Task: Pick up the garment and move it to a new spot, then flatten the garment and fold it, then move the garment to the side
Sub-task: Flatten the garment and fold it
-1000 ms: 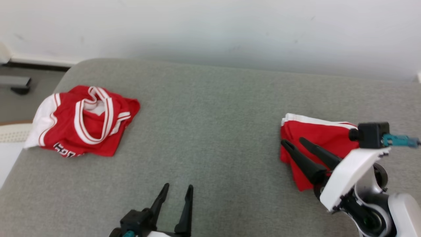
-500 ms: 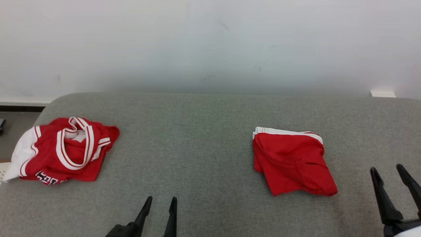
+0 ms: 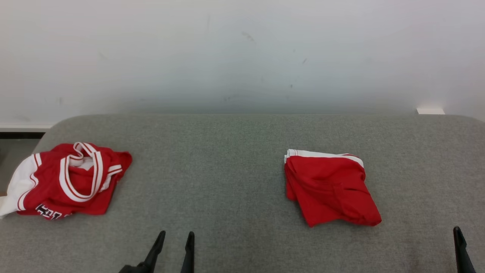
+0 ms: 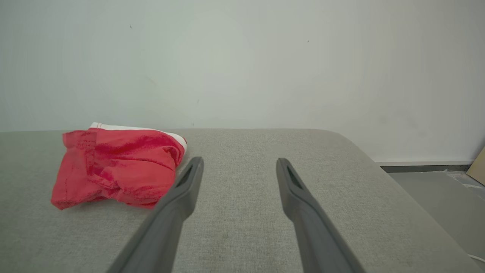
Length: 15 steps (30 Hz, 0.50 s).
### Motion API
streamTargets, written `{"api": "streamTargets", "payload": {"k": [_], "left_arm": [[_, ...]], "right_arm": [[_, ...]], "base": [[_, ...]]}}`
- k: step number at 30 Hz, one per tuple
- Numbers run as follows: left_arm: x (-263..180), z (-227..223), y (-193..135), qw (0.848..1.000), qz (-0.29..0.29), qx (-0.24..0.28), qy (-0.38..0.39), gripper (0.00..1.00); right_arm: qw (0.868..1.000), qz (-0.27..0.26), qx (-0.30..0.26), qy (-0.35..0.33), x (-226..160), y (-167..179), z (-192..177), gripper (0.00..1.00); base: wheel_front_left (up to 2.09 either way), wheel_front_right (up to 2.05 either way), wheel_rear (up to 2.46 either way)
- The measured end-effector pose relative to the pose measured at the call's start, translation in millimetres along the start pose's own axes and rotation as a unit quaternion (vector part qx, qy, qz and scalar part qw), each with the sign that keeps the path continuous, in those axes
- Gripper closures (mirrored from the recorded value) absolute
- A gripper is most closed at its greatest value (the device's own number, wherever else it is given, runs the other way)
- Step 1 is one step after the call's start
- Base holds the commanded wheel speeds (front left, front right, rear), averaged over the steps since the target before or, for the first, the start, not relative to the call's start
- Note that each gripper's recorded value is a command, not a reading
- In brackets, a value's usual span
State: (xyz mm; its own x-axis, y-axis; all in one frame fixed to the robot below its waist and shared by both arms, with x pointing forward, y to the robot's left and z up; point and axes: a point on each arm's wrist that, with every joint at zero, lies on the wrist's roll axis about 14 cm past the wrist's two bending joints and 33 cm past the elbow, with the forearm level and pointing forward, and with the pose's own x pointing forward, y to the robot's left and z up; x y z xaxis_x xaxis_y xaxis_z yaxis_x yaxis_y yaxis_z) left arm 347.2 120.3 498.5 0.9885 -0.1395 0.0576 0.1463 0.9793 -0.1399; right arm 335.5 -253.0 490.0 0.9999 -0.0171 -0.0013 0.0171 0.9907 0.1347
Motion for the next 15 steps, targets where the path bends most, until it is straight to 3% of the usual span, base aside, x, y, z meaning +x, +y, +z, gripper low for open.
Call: {"api": "streamTargets", "payload": {"k": [3, 4, 5, 6, 10, 15], "left_arm": [[-0.5, -1.1, 1.3, 1.0, 0.001, 0.002, 0.002, 0.0], [-0.8, -2.0, 1.8, 1.0, 0.001, 0.005, 0.003, 0.0], [-1.3, -2.7, 3.3, 1.0, 0.003, 0.005, 0.004, 0.0], [-1.7, -3.3, 3.9, 1.0, 0.003, 0.007, 0.005, 0.0], [-2.2, -6.0, 12.3, 1.0, 0.014, 0.01, 0.01, 0.0], [3.0, -5.4, 21.0, 1.0, 0.026, 0.013, 0.01, 0.0]], "right_arm": [[1.0, 0.02, -0.002, -0.017, 14.9, 10.3, 11.9, 0.0], [0.999, 0.03, -0.007, -0.017, 21.2, 14.4, 15.6, 0.55], [0.999, 0.042, -0.012, -0.018, 28.2, 20.0, 19.8, 0.9], [0.998, 0.054, -0.016, -0.021, 35.3, 26.1, 24.5, 1.0], [0.994, 0.102, -0.025, -0.009, 65.1, 55.9, 30.7, 1.0], [0.986, 0.146, -0.046, 0.059, 95.2, 87.6, -4.0, 1.0]], "base": [[0.0, 0.0, 0.0], [0.0, 0.0, 0.0], [0.0, 0.0, 0.0], [0.0, 0.0, 0.0], [0.0, 0.0, 0.0], [0.0, 0.0, 0.0]]}}
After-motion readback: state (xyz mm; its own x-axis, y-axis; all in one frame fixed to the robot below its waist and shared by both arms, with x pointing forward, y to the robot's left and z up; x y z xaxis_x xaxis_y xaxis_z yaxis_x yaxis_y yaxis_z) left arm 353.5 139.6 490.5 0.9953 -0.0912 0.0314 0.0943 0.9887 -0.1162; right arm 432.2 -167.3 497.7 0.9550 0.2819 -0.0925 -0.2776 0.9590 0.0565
